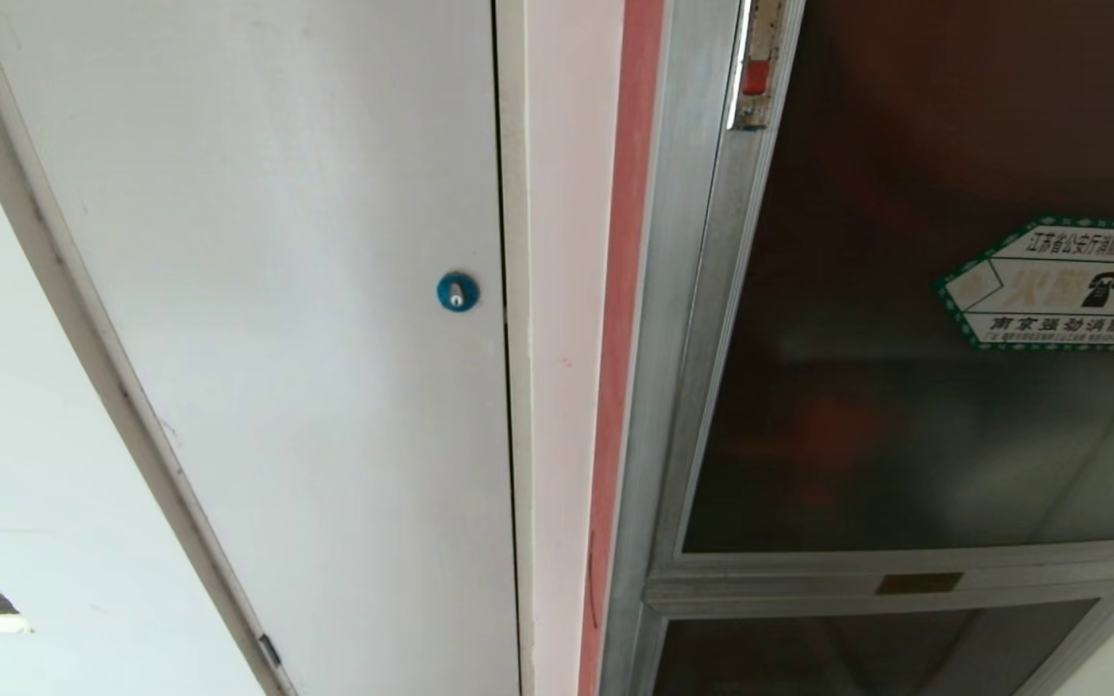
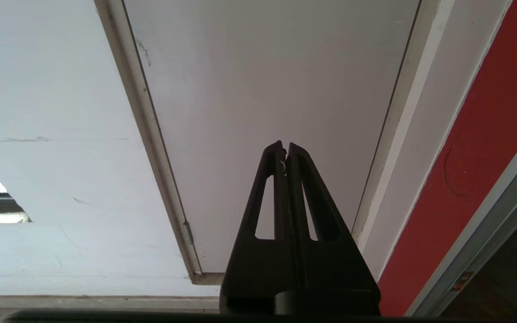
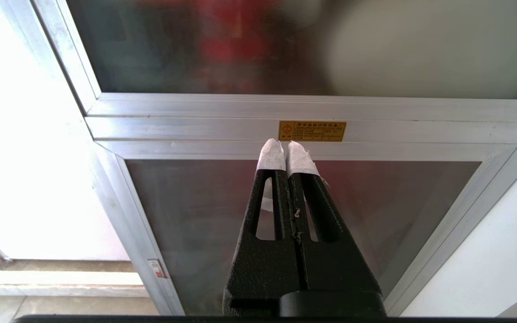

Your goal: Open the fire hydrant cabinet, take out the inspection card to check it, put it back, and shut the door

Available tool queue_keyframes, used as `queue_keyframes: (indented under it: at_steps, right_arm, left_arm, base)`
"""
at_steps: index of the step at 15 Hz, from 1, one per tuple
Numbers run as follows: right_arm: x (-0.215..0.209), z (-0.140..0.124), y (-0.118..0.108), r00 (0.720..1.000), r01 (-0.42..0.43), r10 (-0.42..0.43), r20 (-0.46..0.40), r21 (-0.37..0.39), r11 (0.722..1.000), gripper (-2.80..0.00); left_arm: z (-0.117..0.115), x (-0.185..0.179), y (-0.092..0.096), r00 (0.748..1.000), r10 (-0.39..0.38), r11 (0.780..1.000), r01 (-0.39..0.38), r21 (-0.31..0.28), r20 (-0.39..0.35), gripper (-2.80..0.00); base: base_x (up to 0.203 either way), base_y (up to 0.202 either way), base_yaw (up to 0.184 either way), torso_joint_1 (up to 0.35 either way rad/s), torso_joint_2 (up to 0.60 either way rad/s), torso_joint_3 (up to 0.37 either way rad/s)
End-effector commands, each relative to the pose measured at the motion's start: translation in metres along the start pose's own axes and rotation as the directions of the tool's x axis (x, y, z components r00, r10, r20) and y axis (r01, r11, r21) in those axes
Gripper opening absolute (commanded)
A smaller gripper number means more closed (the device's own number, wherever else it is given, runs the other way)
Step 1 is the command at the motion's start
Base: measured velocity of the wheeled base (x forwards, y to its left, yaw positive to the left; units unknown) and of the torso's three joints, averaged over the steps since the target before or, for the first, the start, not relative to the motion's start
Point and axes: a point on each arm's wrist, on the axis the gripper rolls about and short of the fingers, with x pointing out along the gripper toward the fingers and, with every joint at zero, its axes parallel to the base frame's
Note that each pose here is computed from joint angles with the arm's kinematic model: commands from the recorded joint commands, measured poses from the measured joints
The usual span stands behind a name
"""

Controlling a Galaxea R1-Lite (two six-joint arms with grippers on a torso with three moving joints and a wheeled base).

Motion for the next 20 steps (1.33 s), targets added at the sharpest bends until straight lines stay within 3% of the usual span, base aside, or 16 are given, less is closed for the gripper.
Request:
queue_keyframes:
  at_steps: [1, 20]
  right_arm:
    - [0.0001, 0.0003, 0.0000, 1.000, 0.000, 0.000, 0.000, 0.000, 1.000, -2.80]
    - [0.0001, 0.0003, -0.0001, 1.000, 0.003, -0.003, 0.000, 0.011, 1.000, -2.80]
  left_arm:
    - [-0.0029, 0.0009, 0.0000, 1.000, 0.000, 1.000, 0.000, 0.000, -0.011, -2.80]
    - [-0.0029, 0.0009, 0.0000, 1.000, 0.000, 1.000, 0.000, 0.000, -0.011, -2.80]
  base:
    - [0.000, 0.000, 0.000, 0.000, 0.00, 0.000]
    - [0.000, 0.000, 0.000, 0.000, 0.00, 0.000]
